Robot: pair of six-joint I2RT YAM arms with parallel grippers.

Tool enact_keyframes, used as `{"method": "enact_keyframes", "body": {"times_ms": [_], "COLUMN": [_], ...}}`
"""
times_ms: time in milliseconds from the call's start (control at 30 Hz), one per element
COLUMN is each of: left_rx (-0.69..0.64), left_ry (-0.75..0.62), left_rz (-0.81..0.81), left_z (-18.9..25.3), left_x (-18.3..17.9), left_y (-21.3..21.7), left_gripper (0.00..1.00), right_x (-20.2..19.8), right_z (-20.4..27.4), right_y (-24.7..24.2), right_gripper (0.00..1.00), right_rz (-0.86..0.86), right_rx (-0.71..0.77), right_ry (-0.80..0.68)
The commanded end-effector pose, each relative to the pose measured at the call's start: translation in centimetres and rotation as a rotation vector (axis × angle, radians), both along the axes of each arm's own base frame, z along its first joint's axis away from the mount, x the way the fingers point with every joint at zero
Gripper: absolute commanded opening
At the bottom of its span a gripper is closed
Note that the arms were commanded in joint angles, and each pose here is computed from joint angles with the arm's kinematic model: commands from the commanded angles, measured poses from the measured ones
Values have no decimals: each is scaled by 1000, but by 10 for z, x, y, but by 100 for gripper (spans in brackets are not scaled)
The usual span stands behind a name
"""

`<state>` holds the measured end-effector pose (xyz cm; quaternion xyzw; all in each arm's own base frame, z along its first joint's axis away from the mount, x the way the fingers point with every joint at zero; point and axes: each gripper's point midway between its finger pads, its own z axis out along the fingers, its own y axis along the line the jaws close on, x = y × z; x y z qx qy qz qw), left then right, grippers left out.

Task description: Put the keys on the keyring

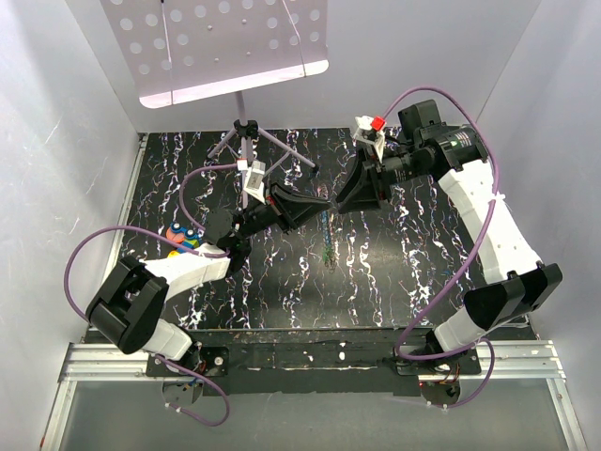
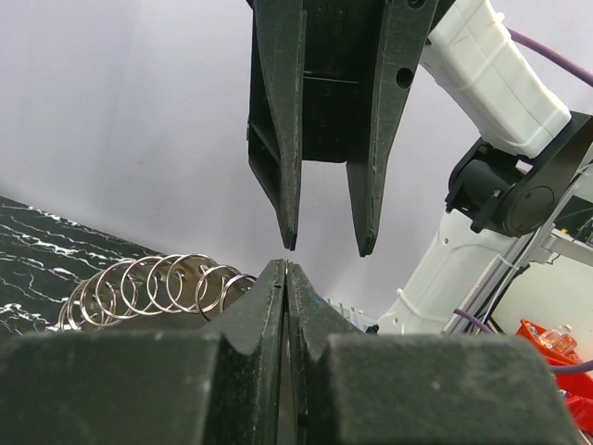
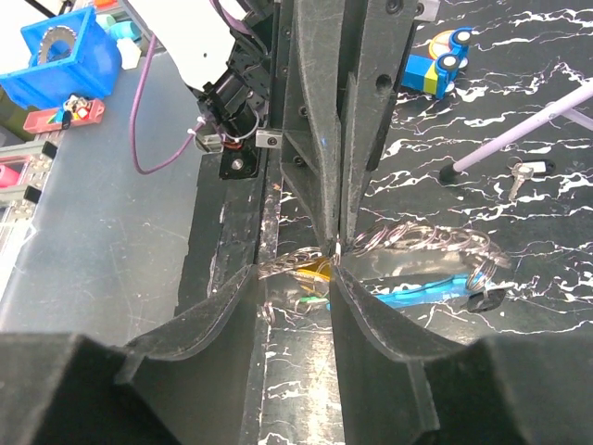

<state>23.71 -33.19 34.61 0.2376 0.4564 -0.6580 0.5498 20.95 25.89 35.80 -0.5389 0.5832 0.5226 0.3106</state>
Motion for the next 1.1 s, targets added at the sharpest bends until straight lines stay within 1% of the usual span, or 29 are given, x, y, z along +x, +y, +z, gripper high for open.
{"method": "enact_keyframes", "body": {"times_ms": [0,233,567,667,833,1033,1067], "left_rx": [-177,-186,-192,-193,-199,-200,-201], "left_ry": [-228,-228,-226,-222,-220,-219,-219], "left_rz": [1,-1,5,9,13,18,20], "left_z": [61,65,67,66,68,67,68], "left_x": [-29,-29,-28,-27,-28,-27,-26], "left_y": [24,23,24,25,26,26,26], "left_gripper": [0,0,0,0,0,0,0], "right_x": [5,8,8,8,8,6,6], "right_z": [5,-7,-12,-14,-18,-18,-19], "right_y": [3,9,13,14,16,16,16], "right_gripper": [45,41,37,32,28,20,20], "right_rz": [-7,-21,-21,-18,-20,-14,-16], "right_rx": [24,-9,-20,-23,-31,-30,-32], "right_ry": [1,38,53,60,67,68,72]}}
